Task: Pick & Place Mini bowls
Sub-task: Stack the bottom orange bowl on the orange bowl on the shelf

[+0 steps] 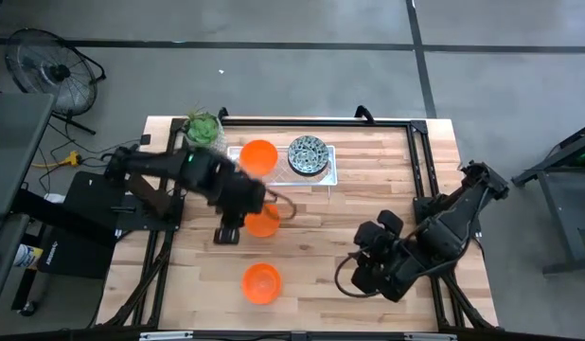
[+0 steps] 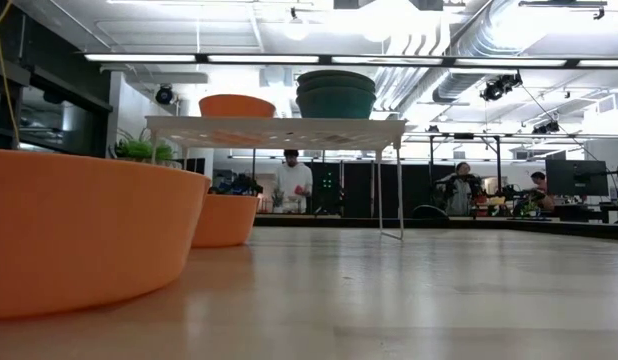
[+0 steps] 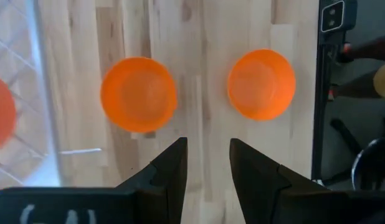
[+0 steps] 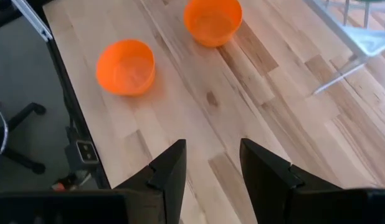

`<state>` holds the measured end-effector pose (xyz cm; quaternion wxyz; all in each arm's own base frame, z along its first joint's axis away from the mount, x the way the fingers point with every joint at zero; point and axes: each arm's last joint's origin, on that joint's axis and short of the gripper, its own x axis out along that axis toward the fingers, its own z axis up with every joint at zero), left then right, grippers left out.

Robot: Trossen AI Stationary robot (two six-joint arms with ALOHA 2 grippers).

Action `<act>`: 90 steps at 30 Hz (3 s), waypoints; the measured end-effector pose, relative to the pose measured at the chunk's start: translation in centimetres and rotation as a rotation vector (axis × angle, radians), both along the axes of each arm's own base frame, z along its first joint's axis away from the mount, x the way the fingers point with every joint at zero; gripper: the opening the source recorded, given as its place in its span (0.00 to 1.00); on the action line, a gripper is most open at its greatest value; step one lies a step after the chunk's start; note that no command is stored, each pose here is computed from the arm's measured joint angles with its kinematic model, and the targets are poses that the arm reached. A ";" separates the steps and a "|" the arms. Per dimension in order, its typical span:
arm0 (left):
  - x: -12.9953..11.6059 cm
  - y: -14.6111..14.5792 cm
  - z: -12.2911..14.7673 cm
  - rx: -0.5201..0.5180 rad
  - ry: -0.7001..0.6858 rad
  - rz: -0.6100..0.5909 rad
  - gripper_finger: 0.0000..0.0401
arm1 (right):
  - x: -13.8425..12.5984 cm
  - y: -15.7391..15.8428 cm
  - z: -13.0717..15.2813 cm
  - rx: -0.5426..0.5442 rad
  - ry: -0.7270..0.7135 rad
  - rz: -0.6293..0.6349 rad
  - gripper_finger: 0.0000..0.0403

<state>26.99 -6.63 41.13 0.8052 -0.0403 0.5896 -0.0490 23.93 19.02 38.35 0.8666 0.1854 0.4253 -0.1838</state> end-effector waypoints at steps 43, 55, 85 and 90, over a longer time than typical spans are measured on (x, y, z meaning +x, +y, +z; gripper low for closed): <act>-4.0 -12.0 -9.6 -0.027 0.032 0.307 0.29 | -13.6 -12.7 -19.0 0.151 -0.598 0.043 0.34; -4.2 -11.1 -8.9 -0.034 -0.003 0.358 0.29 | -14.6 -16.5 -22.1 0.071 -0.638 0.141 0.34; -2.5 -8.8 -8.9 -0.035 0.010 0.373 0.29 | -13.4 -18.8 -21.6 -0.102 -0.930 0.233 0.34; -2.5 -8.8 -8.9 -0.036 0.011 0.376 0.29 | -13.4 -18.8 -21.4 -0.106 -0.937 0.227 0.34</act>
